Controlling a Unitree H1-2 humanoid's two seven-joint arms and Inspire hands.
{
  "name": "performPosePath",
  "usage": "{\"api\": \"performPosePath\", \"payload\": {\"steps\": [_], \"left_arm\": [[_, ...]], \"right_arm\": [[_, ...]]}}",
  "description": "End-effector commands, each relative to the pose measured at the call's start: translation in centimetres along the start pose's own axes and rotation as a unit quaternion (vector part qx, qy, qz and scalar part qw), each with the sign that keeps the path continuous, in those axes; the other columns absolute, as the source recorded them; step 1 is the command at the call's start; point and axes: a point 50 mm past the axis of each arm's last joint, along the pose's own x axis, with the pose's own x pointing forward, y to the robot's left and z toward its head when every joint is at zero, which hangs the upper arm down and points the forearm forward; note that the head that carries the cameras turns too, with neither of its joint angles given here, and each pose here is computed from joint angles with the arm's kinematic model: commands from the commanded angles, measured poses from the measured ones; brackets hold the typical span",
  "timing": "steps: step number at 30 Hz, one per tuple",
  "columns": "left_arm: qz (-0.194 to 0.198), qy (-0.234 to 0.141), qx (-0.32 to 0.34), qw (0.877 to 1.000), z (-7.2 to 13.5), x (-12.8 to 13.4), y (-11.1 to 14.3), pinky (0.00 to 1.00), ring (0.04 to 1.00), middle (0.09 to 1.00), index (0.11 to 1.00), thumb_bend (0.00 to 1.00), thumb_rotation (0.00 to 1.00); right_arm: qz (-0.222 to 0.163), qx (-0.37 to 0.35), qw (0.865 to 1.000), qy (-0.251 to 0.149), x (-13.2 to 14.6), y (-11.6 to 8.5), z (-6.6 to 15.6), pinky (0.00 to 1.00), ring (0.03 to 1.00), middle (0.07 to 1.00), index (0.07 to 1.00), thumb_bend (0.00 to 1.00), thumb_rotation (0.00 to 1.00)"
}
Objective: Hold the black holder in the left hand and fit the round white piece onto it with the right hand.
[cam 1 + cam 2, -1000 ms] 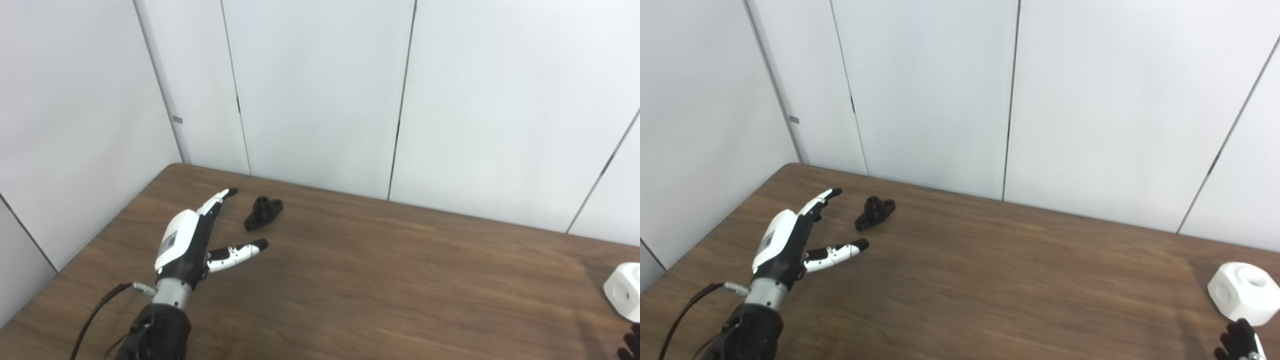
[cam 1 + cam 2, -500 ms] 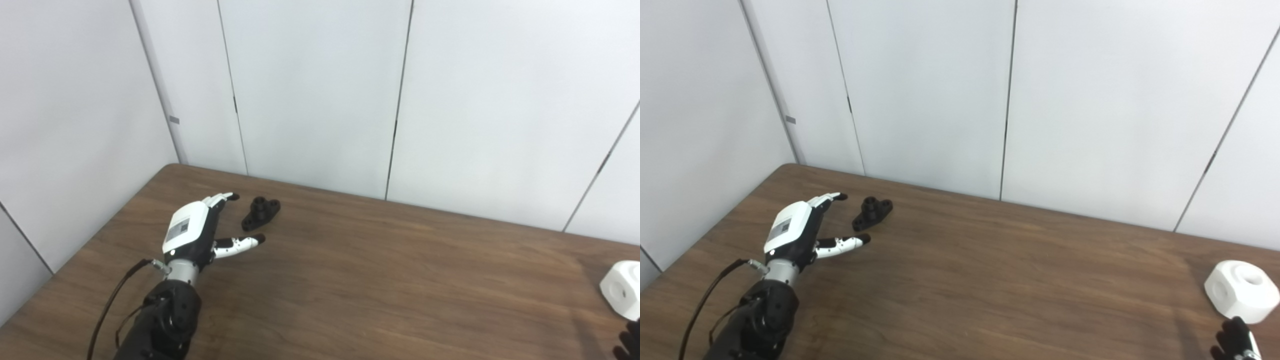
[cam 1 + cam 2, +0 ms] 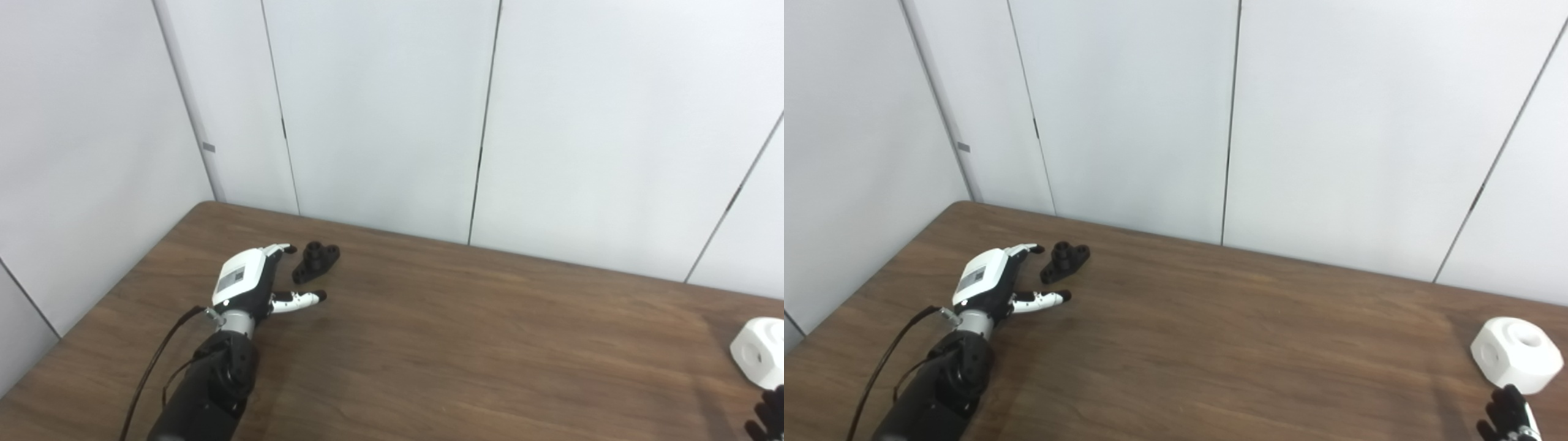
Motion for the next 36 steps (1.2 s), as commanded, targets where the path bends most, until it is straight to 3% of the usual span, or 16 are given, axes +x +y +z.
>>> {"api": "performPosePath", "payload": {"steps": [1,7,24,36], "left_arm": [[0.048,-0.021,0.005,0.999,0.9,1.8,2.6,0.93,0.926,0.900,0.834,0.86,0.41],[0.041,-0.002,-0.010,0.999,0.8,3.5,2.4,0.88,0.896,0.871,0.804,0.86,0.41],[0.020,0.041,0.013,0.999,1.8,6.0,2.3,0.86,0.898,0.876,0.786,0.84,0.40],[0.006,0.048,0.030,0.998,1.5,6.8,1.5,0.91,0.921,0.889,0.754,0.85,0.37]], "right_arm": [[-0.015,0.019,0.998,0.061,-3.0,0.7,-3.0,0.99,1.000,0.993,0.984,0.62,0.92],[-0.011,0.020,0.998,0.058,-3.2,0.8,-3.1,0.97,1.000,0.991,0.986,0.63,0.91],[-0.018,0.020,0.998,0.055,-3.5,1.1,-3.1,0.89,0.989,0.975,0.965,0.66,0.87],[-0.020,0.023,0.998,0.055,-3.6,1.3,-3.0,0.88,0.990,0.977,0.967,0.65,0.86]]}}
